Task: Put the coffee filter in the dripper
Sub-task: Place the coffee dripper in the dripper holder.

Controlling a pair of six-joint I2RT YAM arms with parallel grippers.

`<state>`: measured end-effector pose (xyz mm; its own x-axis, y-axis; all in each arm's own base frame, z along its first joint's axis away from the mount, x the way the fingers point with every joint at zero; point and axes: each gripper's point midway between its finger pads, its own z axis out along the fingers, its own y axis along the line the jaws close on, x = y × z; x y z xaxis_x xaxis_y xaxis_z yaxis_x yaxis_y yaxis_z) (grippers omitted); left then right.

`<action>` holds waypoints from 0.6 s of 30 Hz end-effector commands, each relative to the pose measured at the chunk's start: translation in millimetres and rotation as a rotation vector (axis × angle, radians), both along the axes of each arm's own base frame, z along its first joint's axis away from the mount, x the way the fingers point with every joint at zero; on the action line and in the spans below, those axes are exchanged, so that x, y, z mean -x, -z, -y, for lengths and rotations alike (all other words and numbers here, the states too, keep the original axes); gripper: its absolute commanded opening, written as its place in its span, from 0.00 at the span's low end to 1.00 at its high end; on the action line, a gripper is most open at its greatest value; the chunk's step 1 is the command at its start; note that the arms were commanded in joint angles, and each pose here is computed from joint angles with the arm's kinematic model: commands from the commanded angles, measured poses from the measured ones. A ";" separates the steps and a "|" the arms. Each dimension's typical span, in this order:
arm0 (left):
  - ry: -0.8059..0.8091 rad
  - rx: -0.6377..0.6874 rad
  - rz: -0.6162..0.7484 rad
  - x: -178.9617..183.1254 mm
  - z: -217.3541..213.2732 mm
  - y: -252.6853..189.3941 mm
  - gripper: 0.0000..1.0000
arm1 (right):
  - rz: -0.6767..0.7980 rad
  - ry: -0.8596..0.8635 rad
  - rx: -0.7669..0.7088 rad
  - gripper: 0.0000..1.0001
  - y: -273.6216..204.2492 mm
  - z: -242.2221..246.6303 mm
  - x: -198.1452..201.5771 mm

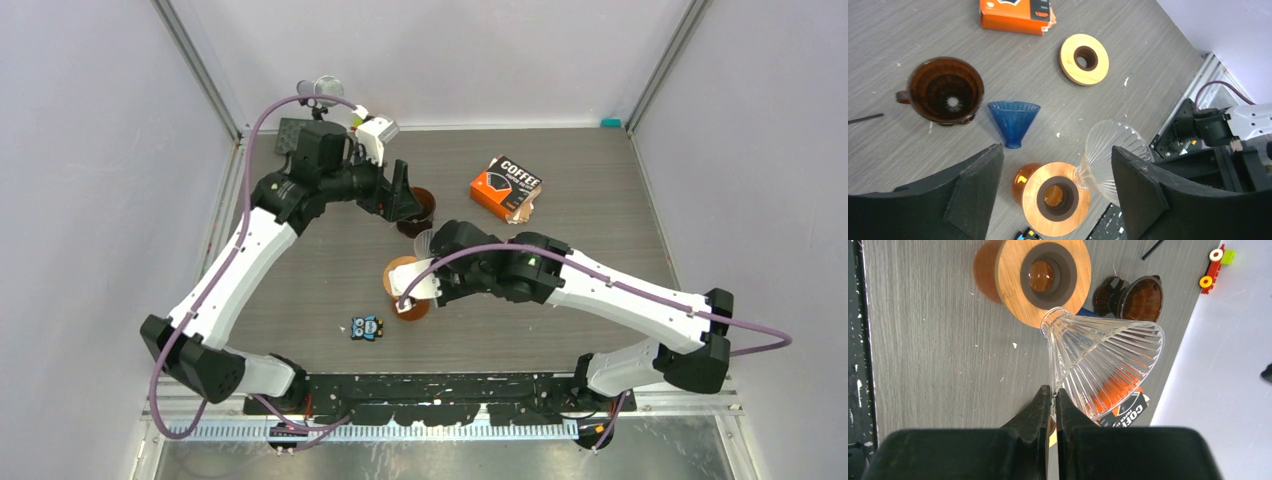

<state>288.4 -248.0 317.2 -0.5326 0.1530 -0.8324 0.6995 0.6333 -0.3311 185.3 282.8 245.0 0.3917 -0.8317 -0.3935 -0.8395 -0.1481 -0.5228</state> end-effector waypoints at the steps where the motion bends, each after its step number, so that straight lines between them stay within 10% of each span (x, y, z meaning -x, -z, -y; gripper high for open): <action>1: 0.114 0.008 -0.054 13.2 10.5 -4.6 0.77 | 0.129 -0.009 0.026 0.01 -25.4 -5.6 -6.4; 18: 0.207 -0.171 -0.068 17.7 10.5 25.7 0.64 | 0.132 -0.059 0.088 0.00 -35.6 -26.0 -0.8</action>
<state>269.5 -259.7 285.8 -0.5703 0.3677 -0.7345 0.7727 0.5437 -0.3277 182.5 308.2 259.9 0.4726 -0.8394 -0.2685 -0.7798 -0.2564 -0.5710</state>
